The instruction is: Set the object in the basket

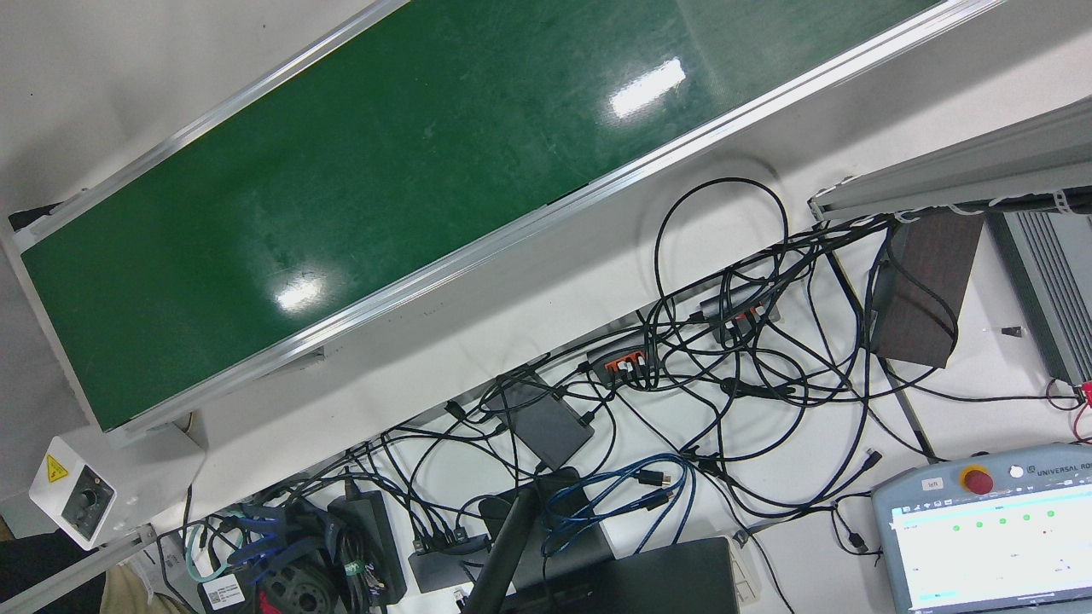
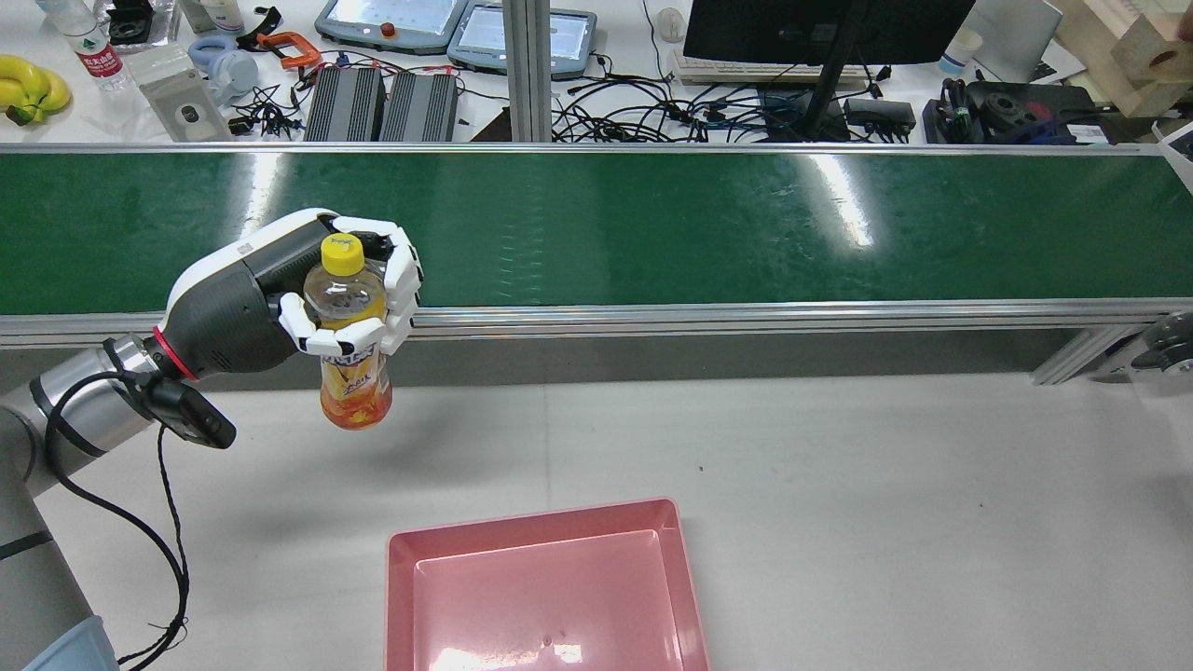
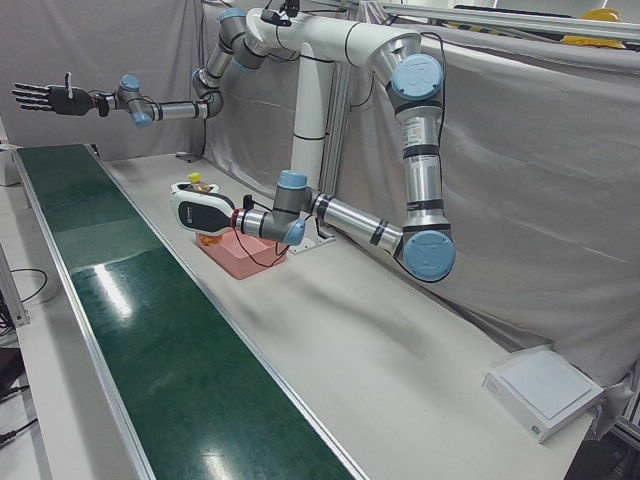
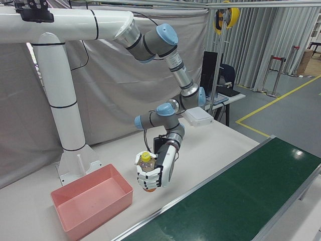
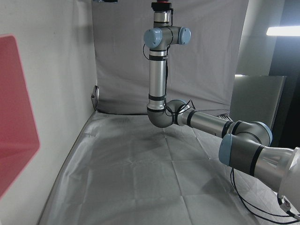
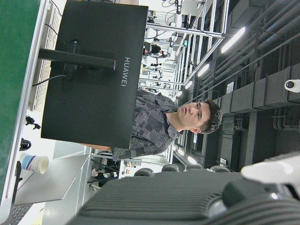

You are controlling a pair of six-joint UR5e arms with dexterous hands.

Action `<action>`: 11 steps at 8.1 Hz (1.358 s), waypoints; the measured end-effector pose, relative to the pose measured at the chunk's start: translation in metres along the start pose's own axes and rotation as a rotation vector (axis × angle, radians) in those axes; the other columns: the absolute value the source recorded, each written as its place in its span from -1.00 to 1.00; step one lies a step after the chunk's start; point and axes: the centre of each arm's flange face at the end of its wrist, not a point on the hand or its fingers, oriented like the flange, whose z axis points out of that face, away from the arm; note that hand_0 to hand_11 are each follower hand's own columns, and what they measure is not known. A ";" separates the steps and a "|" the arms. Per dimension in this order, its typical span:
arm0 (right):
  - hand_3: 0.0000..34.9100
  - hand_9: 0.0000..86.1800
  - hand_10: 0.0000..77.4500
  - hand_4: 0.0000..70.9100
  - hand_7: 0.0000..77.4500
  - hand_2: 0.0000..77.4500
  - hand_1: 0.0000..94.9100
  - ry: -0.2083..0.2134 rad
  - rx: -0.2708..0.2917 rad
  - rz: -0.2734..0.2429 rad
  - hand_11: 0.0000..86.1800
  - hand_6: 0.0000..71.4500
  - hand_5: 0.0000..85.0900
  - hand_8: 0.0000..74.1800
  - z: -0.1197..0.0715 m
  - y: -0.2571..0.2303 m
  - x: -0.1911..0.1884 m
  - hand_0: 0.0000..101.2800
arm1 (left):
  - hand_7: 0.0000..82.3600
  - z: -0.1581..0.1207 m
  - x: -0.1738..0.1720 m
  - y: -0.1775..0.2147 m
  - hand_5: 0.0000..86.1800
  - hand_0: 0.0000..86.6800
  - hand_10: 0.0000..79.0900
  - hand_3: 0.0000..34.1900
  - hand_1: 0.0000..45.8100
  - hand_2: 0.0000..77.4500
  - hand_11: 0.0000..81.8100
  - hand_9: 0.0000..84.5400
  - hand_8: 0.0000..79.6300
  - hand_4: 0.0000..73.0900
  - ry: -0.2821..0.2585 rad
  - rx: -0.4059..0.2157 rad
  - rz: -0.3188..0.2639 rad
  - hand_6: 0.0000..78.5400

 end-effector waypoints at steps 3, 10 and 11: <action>-1.00 -1.00 -1.00 -1.00 -0.99 -0.99 -1.00 0.000 0.000 0.000 -1.00 -1.00 -1.00 -1.00 0.000 0.000 0.000 -0.99 | 0.32 -0.001 -0.050 0.064 0.23 0.48 0.52 -1.00 -0.76 0.41 0.33 0.23 0.66 0.43 -0.079 -0.078 0.021 0.57; -1.00 -1.00 -1.00 -1.00 -0.99 -0.99 -1.00 0.000 0.000 0.001 -1.00 -1.00 -1.00 -1.00 0.000 0.000 0.000 -1.00 | 0.32 -0.015 -0.119 0.113 0.23 0.76 0.45 -1.00 -0.79 0.35 0.36 0.24 0.66 0.45 -0.180 -0.152 -0.016 0.57; -1.00 -1.00 -1.00 -1.00 -0.99 -0.99 -1.00 0.000 0.000 0.001 -1.00 -1.00 -1.00 -1.00 0.000 0.000 0.000 -1.00 | 0.32 -0.016 -0.120 0.114 0.23 0.76 0.45 -1.00 -0.79 0.35 0.36 0.24 0.66 0.45 -0.182 -0.158 -0.019 0.57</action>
